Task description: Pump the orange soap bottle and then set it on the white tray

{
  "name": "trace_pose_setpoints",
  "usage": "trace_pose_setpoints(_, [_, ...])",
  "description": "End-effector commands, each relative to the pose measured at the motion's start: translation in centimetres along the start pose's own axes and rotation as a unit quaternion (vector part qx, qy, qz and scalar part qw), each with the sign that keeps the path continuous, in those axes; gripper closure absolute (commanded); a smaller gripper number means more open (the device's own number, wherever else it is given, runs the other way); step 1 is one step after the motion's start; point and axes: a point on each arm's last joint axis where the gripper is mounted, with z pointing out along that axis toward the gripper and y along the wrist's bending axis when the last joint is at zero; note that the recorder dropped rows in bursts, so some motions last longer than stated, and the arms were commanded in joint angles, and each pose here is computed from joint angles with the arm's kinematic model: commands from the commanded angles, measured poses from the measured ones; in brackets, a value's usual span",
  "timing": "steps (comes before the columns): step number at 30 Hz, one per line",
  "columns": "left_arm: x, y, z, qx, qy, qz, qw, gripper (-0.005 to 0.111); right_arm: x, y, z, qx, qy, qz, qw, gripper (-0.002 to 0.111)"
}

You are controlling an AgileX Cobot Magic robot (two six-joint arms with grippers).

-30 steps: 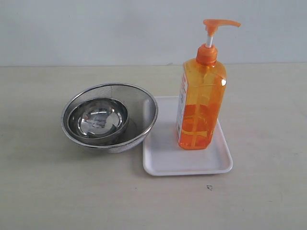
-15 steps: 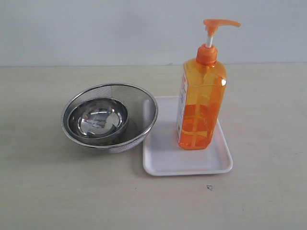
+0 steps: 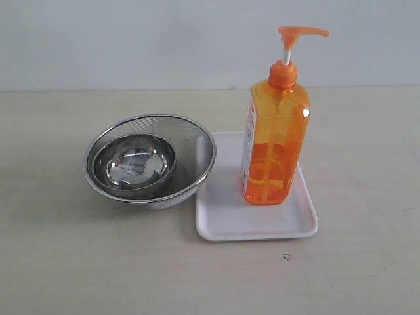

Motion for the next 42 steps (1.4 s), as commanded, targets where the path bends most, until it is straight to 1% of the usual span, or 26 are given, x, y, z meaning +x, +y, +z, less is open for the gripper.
trace_pose_setpoints(1, [0.12,0.04,-0.03,-0.002,0.0,0.019,1.0,0.102,-0.12,-0.02,-0.05,0.002,-0.006,0.003,1.0,0.109])
trace_pose_setpoints(6, [0.11,0.05,-0.03,-0.003,0.0,0.011,1.0,0.102,-0.12,-0.02,-0.05,0.002,-0.006,0.003,1.0,0.109])
trace_pose_setpoints(10, [0.14,0.3,-0.04,-0.023,0.001,-0.008,1.0,0.102,-0.12,-0.02,-0.05,0.002,-0.006,0.003,1.0,0.109])
trace_pose_setpoints(16, [0.4,0.36,-0.16,-0.029,0.011,0.003,1.0,0.102,-0.12,-0.02,-0.05,0.002,-0.006,0.003,1.0,0.109])
trace_pose_setpoints(28, [0.09,0.52,-0.69,-0.047,-0.025,0.002,0.999,0.102,-0.12,-0.02,-0.05,0.002,-0.006,0.003,1.0,0.109])
trace_pose_setpoints(38, [0.12,0.51,-0.69,-0.046,-0.024,0.002,0.999,0.102,-0.12,-0.02,-0.05,0.002,-0.006,0.003,1.0,0.109])
trace_pose_setpoints(42, [0.53,0.48,-0.67,-0.044,-0.001,0.001,0.999,0.102,-0.12,-0.02,-0.05,0.002,-0.006,0.003,1.0,0.109])
